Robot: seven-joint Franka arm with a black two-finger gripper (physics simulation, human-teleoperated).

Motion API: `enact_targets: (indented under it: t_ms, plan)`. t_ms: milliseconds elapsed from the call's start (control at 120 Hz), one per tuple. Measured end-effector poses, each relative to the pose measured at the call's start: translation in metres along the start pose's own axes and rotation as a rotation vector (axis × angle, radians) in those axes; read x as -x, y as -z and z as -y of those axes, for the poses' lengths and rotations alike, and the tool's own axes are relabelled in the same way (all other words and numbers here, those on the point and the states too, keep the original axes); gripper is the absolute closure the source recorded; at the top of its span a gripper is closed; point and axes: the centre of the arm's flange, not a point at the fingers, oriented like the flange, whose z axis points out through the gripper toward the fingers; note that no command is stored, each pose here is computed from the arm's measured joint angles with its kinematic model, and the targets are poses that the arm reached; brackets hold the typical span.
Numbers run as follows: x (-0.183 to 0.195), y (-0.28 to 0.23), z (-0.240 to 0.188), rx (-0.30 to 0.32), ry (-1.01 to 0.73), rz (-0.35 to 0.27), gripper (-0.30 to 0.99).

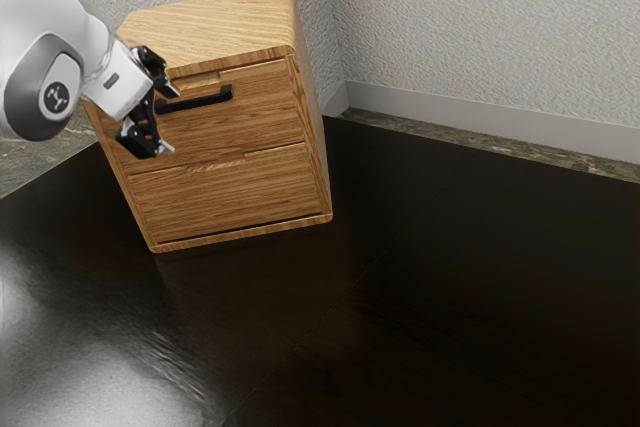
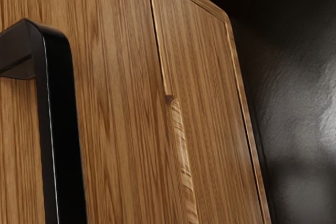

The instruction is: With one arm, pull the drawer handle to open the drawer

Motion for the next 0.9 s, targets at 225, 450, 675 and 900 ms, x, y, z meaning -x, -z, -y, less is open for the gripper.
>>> enact_targets:
  t_ms: [225,450,675,900]
  plan:
    - [-0.002,-0.013,-0.001,0.012,0.009,-0.005,0.00]
    - [-0.024,-0.015,-0.012,0.026,-0.019,-0.035,0.00]
    - [-0.033,0.051,-0.068,0.013,-0.055,-0.182,0.04]
    - [-0.040,0.167,-0.056,-0.123,-0.102,-0.285,0.01]
